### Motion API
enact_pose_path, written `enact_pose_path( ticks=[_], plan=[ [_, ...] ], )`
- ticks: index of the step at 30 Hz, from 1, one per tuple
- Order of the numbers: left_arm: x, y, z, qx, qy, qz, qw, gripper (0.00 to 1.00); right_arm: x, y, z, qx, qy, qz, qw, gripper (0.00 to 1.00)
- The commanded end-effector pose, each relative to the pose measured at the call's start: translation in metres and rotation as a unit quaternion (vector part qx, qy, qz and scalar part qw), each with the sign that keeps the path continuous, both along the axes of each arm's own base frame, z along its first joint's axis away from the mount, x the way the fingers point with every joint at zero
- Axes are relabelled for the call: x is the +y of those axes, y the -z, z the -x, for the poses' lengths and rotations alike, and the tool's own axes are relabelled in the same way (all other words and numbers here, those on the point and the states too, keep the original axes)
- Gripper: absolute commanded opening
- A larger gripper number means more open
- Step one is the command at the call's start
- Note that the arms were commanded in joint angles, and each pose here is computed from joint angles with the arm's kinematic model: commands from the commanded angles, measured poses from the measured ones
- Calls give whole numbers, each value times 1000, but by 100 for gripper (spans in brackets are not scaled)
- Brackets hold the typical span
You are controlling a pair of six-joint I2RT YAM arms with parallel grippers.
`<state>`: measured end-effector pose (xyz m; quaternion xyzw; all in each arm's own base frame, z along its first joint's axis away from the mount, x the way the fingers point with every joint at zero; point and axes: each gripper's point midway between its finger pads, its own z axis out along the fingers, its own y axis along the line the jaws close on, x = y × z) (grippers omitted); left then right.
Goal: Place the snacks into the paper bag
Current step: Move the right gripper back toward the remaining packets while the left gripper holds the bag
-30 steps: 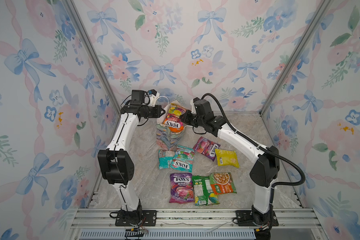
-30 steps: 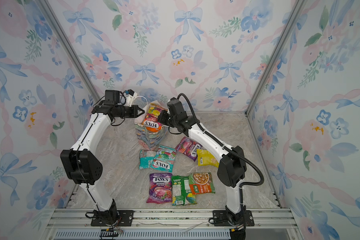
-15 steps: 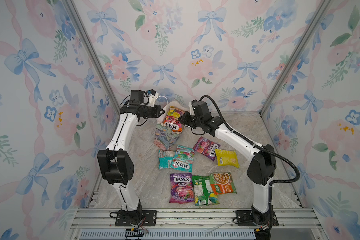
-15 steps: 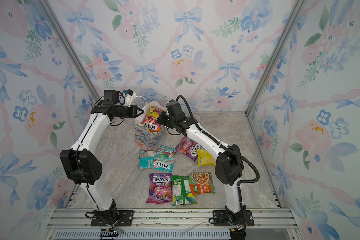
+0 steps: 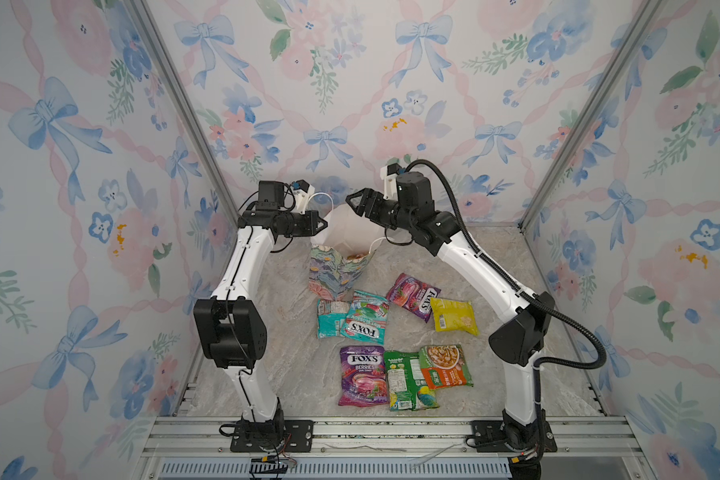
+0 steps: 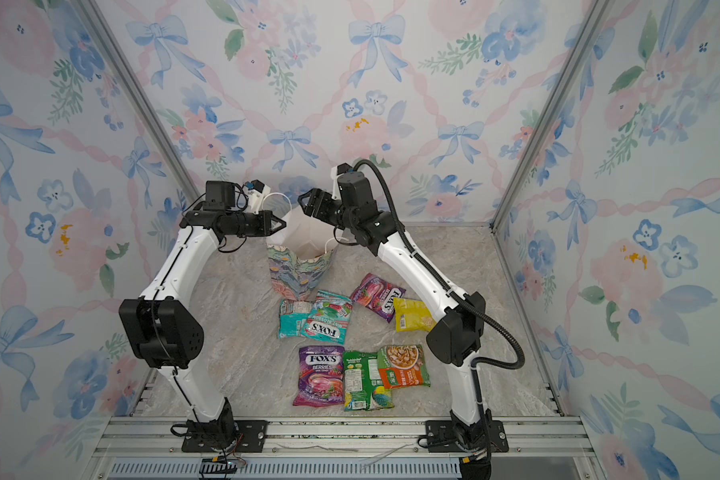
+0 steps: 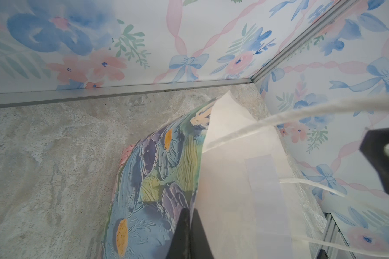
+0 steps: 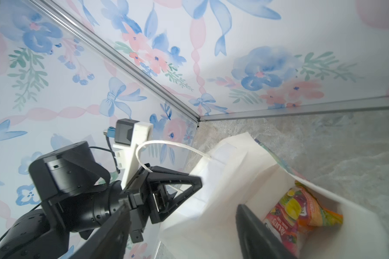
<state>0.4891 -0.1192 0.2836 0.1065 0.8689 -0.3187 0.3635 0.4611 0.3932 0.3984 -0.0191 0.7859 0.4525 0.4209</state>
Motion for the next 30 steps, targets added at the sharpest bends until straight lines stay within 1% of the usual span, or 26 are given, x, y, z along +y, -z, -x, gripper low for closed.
enact_pose_path(
  ticks=[1,4,7,11,16,20,24,30],
  plan=[
    [-5,1,-2,11,9,22,1000,0,-18,-2,-4,-14,7,41,999,84],
    [-11,-2,-4,13,19,35,999,0,-37,-4,-1,-21,21,62,998,91],
    [-21,-4,-7,15,32,49,998,0,-62,11,5,-20,41,91,995,99],
    [-34,-14,-11,11,48,64,997,0,-103,27,20,-13,78,101,992,97],
    [-40,-22,-15,10,53,78,996,0,-140,70,42,30,99,117,988,97],
    [-40,-14,-16,20,51,79,995,0,-147,116,67,91,89,128,984,100],
    [-37,-4,-19,31,45,75,996,0,-146,156,96,136,80,134,978,96],
    [-30,5,-23,33,34,63,997,0,-137,207,130,200,58,146,967,89]
  ],
)
